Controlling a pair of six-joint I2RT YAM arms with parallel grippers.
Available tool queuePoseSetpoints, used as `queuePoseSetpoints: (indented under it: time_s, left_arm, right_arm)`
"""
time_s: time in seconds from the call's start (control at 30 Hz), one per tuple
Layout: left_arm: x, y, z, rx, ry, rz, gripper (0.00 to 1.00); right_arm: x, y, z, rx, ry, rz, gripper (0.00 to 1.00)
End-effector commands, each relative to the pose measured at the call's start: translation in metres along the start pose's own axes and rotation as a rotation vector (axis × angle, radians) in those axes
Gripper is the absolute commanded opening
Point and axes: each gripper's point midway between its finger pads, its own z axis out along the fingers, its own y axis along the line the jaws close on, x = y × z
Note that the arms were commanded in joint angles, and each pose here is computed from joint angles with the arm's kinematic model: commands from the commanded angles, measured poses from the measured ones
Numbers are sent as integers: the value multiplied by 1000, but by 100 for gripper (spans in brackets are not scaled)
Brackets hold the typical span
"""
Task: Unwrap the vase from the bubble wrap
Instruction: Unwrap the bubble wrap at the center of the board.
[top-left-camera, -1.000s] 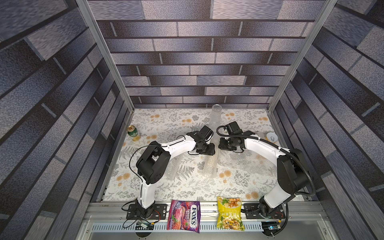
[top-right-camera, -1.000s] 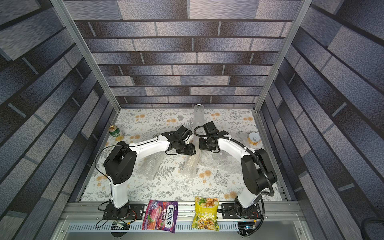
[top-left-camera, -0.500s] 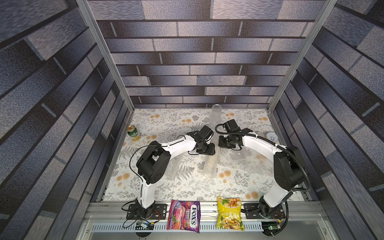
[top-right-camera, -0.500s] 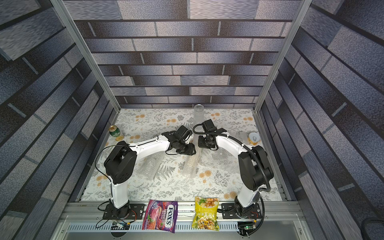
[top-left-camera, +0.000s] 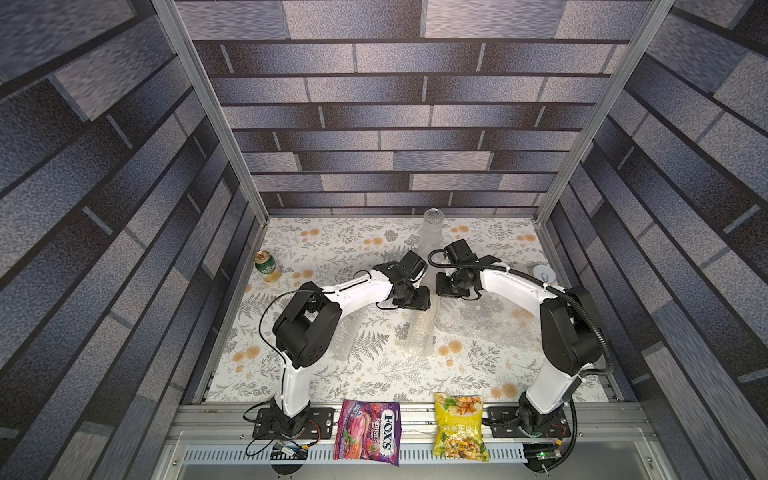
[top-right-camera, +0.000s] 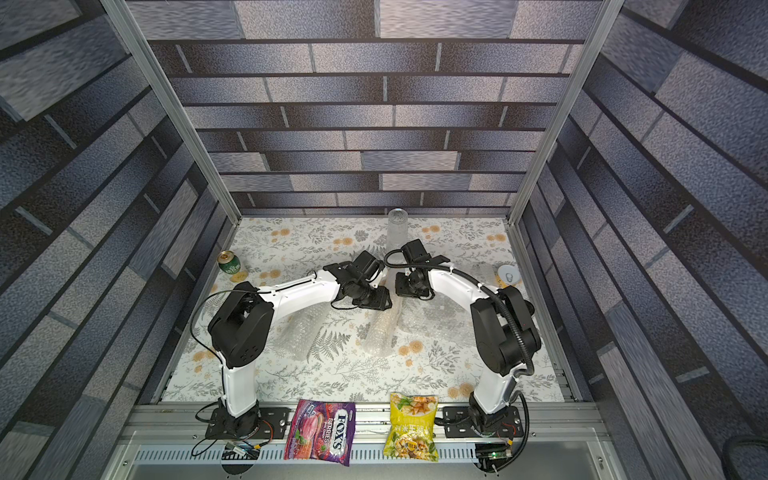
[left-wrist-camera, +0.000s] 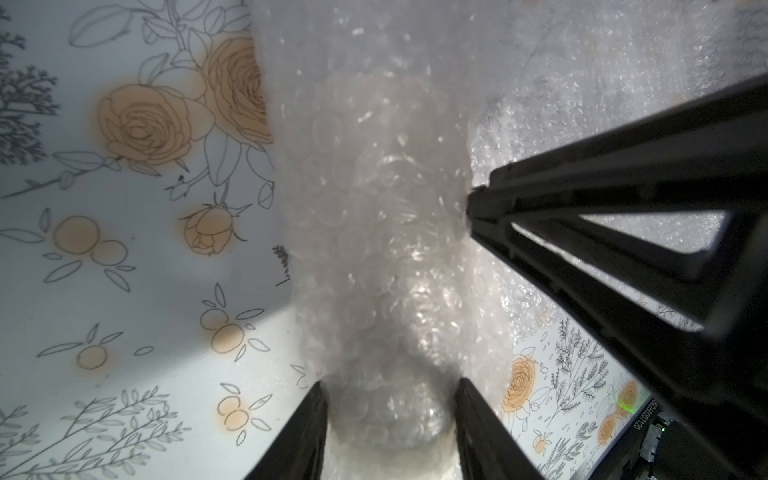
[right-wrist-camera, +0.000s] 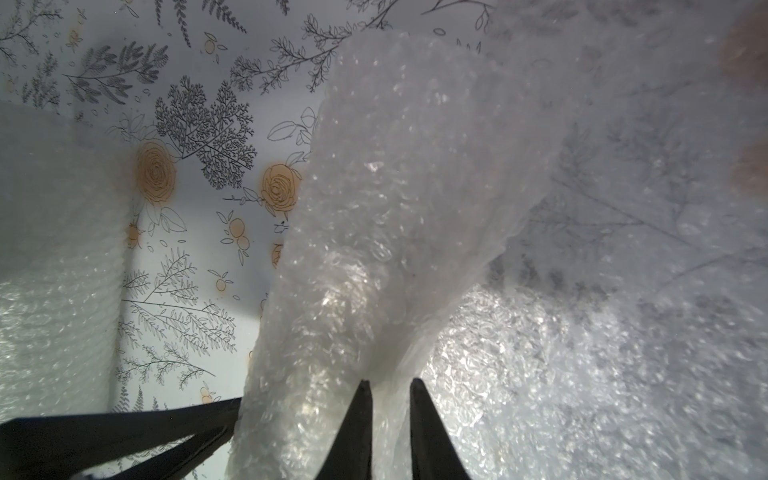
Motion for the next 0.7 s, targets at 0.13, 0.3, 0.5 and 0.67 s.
queuePoseSetpoints:
  time_s: [0.13, 0.3, 0.5, 0.67]
  left_arm:
    - [21, 28, 13, -80, 82, -15, 50]
    - [22, 29, 13, -81, 83, -16, 50]
    - [23, 30, 13, -83, 81, -18, 50]
    - [24, 32, 13, -85, 86, -20, 50]
  right_arm:
    - [2, -5, 3, 73, 30, -25, 19]
    - [4, -12, 6, 127, 47, -37, 18]
    - [7, -19, 10, 181, 71, -40, 16]
    - [8, -26, 9, 222, 76, -43, 13]
